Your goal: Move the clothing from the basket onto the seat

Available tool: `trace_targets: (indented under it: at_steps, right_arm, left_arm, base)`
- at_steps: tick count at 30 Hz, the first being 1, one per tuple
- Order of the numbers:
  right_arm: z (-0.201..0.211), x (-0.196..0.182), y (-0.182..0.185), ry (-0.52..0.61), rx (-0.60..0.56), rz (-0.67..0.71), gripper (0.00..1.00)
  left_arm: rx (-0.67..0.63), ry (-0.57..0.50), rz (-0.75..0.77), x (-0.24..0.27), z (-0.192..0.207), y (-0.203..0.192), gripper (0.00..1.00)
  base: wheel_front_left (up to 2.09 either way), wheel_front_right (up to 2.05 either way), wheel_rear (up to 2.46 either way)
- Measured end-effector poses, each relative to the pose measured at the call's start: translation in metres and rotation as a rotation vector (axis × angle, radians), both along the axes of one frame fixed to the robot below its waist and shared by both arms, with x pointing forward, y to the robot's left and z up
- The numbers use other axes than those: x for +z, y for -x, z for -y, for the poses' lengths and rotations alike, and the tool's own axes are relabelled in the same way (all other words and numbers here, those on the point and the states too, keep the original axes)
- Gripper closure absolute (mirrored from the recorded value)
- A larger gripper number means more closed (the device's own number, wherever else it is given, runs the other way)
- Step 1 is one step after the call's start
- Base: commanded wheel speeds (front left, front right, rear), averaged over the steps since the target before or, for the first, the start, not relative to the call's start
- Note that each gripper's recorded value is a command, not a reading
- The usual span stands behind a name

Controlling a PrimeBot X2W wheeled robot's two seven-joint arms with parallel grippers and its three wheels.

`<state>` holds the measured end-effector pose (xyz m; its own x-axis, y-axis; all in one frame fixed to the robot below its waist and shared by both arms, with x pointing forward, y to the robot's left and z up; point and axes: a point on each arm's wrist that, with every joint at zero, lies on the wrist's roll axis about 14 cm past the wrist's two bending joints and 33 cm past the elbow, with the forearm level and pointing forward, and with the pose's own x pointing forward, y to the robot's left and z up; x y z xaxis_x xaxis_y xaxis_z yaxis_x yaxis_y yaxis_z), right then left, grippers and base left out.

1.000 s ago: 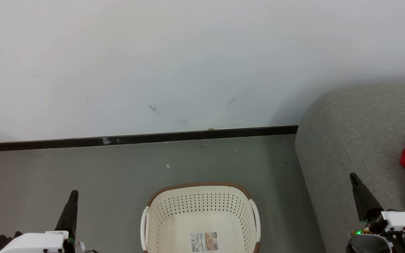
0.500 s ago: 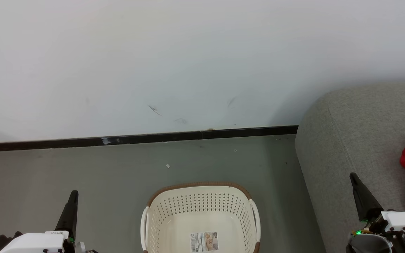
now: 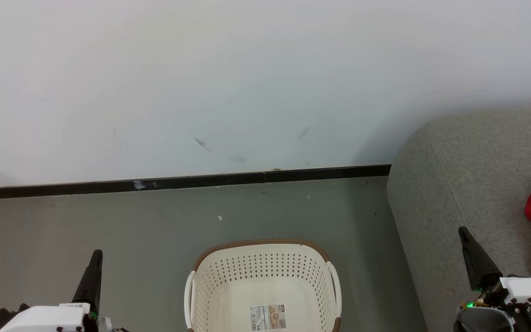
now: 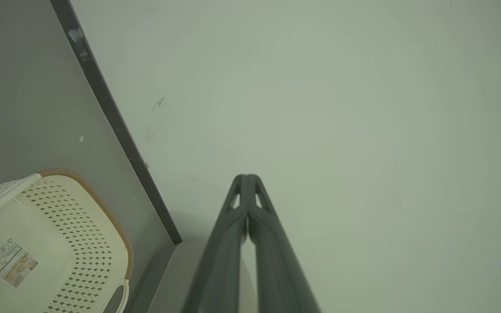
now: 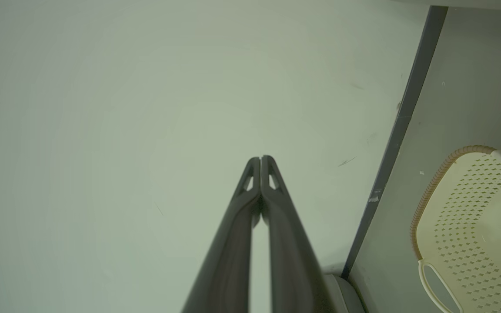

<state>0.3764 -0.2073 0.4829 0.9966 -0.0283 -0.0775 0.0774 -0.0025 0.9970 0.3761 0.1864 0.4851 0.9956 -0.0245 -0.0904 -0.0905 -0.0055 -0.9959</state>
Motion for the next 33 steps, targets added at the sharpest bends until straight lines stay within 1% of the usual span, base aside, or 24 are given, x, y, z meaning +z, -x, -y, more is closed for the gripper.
trace_targets:
  at_steps: [33]
  right_arm:
    - [-0.0001,0.0,0.0,0.0,0.0,0.0,1.0]
  left_arm:
    - [0.0,0.0,0.007,0.0008,0.0,0.0,1.0]
  base:
    - [0.0,0.0,0.0]
